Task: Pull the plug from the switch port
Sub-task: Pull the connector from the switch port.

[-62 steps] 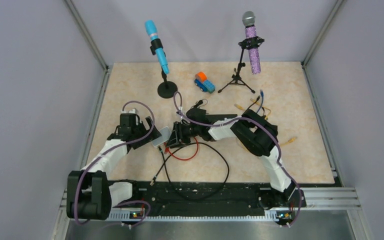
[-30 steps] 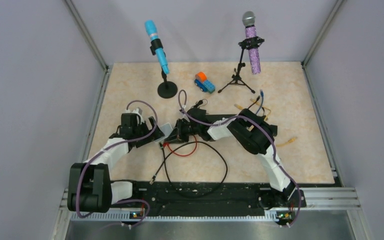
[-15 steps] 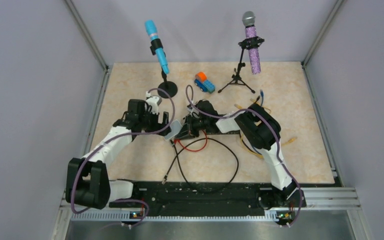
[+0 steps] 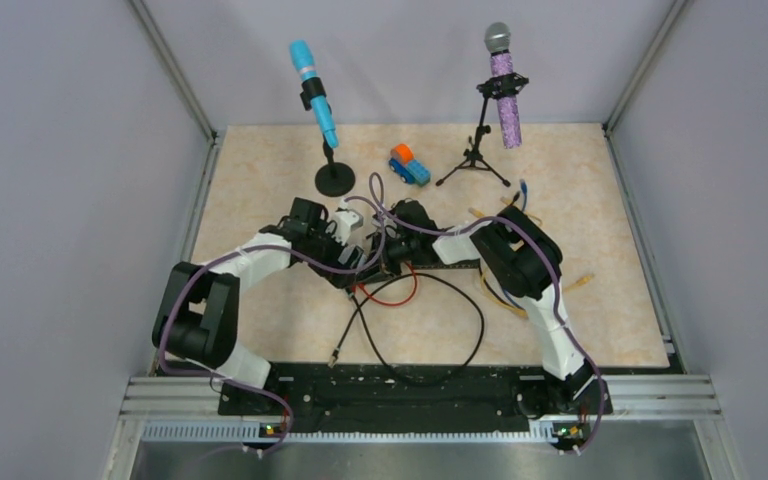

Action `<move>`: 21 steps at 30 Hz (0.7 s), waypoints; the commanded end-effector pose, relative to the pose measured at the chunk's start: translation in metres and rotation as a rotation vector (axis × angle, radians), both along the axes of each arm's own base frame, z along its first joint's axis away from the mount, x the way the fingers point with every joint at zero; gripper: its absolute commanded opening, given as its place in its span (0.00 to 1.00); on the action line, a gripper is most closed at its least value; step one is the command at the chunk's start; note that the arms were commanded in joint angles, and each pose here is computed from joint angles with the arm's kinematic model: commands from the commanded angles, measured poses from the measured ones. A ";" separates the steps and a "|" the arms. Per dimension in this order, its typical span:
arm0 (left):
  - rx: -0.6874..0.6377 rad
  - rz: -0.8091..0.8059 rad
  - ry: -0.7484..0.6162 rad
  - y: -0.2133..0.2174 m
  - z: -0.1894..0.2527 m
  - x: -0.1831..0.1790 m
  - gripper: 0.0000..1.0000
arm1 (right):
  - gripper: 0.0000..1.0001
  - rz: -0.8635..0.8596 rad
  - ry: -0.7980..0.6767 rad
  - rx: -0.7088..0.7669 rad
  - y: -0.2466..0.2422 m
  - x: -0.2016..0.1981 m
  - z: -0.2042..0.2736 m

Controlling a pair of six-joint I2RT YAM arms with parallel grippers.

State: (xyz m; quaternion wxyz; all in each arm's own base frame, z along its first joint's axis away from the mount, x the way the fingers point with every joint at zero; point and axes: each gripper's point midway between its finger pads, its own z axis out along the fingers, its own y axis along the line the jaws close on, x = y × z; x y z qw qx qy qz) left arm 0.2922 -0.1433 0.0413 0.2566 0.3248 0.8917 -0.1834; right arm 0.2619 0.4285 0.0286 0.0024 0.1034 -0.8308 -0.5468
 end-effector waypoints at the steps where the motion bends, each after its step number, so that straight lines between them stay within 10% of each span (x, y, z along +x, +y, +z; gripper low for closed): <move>1: 0.037 -0.064 -0.016 -0.008 -0.006 0.006 0.99 | 0.00 0.017 -0.023 0.030 0.002 0.005 0.016; 21: 0.240 0.077 -0.005 0.029 -0.016 0.009 0.73 | 0.00 0.002 -0.030 0.021 0.001 0.005 0.019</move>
